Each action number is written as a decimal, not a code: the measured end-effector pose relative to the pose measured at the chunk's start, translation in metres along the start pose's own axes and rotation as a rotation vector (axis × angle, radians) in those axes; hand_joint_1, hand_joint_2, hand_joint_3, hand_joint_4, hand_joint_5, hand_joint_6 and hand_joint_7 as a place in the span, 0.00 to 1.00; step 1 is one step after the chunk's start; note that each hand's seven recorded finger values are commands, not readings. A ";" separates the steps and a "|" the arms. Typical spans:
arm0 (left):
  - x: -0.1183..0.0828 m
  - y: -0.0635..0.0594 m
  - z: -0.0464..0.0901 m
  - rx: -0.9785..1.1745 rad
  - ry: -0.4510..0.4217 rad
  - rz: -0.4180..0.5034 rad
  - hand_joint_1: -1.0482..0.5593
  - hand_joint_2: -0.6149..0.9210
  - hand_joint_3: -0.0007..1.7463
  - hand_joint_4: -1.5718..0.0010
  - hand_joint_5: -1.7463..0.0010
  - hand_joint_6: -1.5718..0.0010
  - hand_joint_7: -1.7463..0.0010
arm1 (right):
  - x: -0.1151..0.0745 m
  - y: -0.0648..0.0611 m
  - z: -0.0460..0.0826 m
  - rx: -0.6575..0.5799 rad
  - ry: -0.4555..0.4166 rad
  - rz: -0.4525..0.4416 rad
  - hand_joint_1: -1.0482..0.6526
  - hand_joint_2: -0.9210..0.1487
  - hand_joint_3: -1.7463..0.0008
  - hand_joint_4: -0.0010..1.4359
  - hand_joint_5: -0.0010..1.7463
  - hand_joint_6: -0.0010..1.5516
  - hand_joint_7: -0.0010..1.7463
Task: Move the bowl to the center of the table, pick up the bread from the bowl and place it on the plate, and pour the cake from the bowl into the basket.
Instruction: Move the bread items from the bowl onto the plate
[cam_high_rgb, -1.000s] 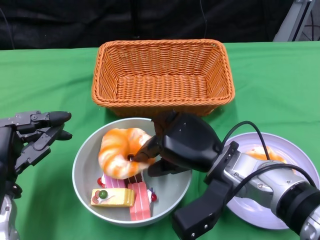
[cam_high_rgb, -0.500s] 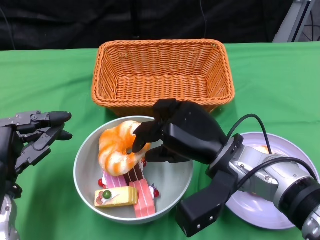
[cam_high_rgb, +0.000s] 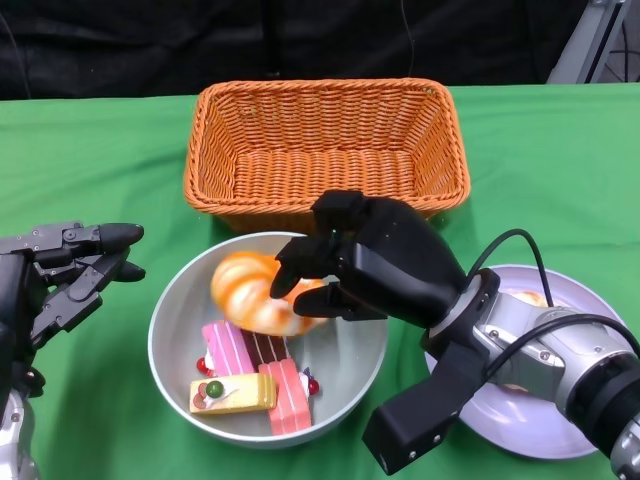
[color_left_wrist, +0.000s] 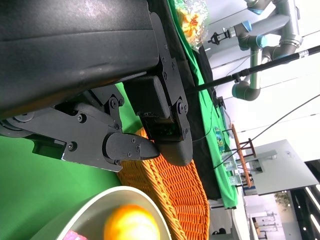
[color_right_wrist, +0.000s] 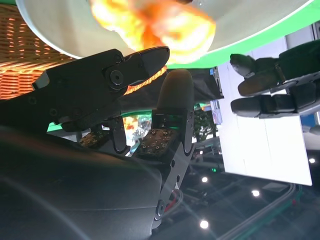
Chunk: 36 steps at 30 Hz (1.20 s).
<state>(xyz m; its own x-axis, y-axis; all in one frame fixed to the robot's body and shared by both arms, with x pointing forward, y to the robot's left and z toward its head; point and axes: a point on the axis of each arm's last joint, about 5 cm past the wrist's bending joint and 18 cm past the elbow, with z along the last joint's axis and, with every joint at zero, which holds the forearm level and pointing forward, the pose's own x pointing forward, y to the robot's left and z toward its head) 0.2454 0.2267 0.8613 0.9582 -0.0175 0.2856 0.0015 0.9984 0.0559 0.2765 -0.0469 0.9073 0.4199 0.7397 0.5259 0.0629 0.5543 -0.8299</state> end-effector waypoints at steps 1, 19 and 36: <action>0.000 0.000 0.000 0.000 -0.001 0.000 0.58 1.00 0.17 0.36 0.56 0.19 1.00 | 0.000 0.000 0.000 0.001 -0.004 -0.005 0.47 0.07 1.00 0.41 0.93 0.42 0.65; 0.000 -0.001 0.000 0.028 0.002 0.008 0.50 1.00 0.12 0.49 0.36 0.21 1.00 | 0.003 -0.009 0.014 -0.019 0.068 0.192 0.18 0.06 0.99 0.37 0.00 0.26 0.00; -0.001 0.002 0.000 -0.025 -0.005 -0.009 0.47 1.00 0.14 0.38 0.47 0.18 0.99 | 0.013 0.011 0.030 -0.108 0.138 0.258 0.10 0.01 1.00 0.22 0.00 0.23 0.00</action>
<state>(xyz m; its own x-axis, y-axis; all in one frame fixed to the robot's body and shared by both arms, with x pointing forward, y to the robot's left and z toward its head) 0.2449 0.2290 0.8611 0.9568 -0.0263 0.2897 0.0170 0.9993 0.0346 0.2559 -0.0196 0.9105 0.5532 0.7877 0.2712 0.0313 0.3057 -0.9516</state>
